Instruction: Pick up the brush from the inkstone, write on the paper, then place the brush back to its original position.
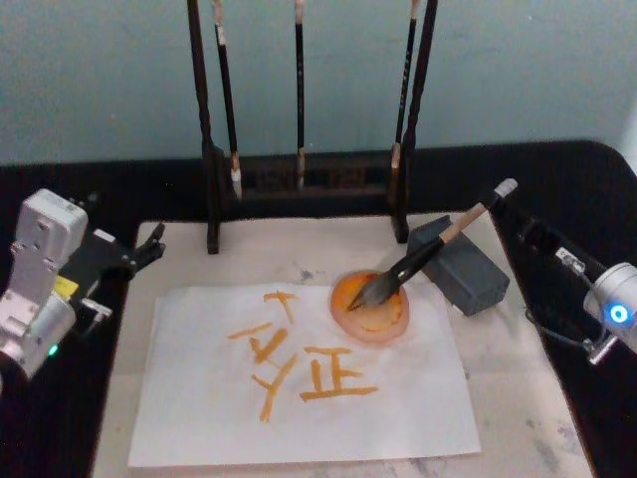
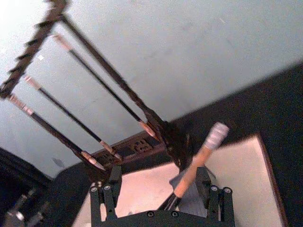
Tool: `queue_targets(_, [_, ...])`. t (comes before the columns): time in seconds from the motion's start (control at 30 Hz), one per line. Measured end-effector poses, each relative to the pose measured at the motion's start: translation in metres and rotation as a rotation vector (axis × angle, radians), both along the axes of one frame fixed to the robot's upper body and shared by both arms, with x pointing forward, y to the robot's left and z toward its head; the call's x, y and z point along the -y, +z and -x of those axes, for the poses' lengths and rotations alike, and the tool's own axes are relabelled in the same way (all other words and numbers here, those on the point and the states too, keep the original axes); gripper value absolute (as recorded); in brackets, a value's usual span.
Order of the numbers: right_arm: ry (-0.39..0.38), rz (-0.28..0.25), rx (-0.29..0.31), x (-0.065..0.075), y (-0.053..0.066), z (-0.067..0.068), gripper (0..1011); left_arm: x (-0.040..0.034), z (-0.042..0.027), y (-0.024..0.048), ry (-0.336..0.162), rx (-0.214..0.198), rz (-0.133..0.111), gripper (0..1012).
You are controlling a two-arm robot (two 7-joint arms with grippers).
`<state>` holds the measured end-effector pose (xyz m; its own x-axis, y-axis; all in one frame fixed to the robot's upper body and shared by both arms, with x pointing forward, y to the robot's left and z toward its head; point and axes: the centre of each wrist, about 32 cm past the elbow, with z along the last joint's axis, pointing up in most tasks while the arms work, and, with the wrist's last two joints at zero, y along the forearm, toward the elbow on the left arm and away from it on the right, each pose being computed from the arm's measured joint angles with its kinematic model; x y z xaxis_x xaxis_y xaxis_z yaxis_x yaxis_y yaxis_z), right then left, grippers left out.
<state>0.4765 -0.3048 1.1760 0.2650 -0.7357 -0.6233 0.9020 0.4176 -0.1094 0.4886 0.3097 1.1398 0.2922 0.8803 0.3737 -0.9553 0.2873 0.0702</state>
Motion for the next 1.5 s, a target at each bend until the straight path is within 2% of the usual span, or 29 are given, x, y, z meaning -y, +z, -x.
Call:
queue_targets(0.03, [0.002, 0.022, 0.020, -0.002, 0.000, 0.001, 1000, 0.0000, 0.0000, 0.0000, 0.000, 0.000, 0.000, 1010])
queue_targets(0.07, [0.004, 0.075, 0.071, -0.006, 0.000, 0.003, 1000, 0.0000, 0.0000, 0.0000, 0.000, 0.000, 0.000, 1010])
queue_targets(0.2, [0.013, 0.177, 0.160, -0.014, -0.002, 0.006, 1000, 0.0000, 0.0000, 0.0000, 0.000, 0.000, 0.000, 1010])
queue_targets(0.3, [0.022, 0.309, 0.266, -0.025, -0.007, 0.006, 1000, 0.0000, 0.0000, 0.0000, 0.000, 0.000, 0.000, 1010])
queue_targets(0.4, [0.022, 0.385, 0.317, -0.031, -0.012, 0.004, 1000, 0.0000, 0.0000, 0.0000, 0.000, 0.000, 0.000, 1010])
queue_targets(0.43, [0.021, 0.433, 0.347, -0.034, -0.016, 0.003, 1000, 0.0000, 0.0000, 0.0000, 0.000, 0.000, 0.000, 1010])
queue_targets(0.53, [0.021, 0.504, 0.388, -0.039, -0.022, 0.001, 1000, 0.0000, 0.0000, 0.0000, 0.000, 0.000, 0.000, 1010])
queue_targets(0.57, [0.019, 0.555, 0.413, -0.041, -0.027, 0.000, 1000, 0.0000, 0.0000, 0.0000, 0.000, 0.000, 0.000, 1010])
queue_targets(0.73, [0.014, 0.701, 0.471, -0.046, -0.041, -0.004, 1000, 0.0000, 0.0000, 0.0000, 0.000, 0.000, 0.000, 1010])
queue_targets(0.87, [-0.004, 0.777, 0.490, -0.047, -0.050, -0.005, 1000, 0.0000, 0.0000, 0.0000, 0.000, 0.000, 0.000, 1010])
queue_targets(1.0, [-0.021, 0.811, 0.489, -0.048, -0.055, -0.005, 1000, 0.0000, 0.0000, 0.0000, 0.000, 0.000, 0.000, 1010])
queue_targets(1.5, [-0.068, 0.851, 0.459, -0.046, -0.062, -0.005, 1000, 0.0000, 0.0000, 0.0000, 0.000, 0.000, 0.000, 1010])
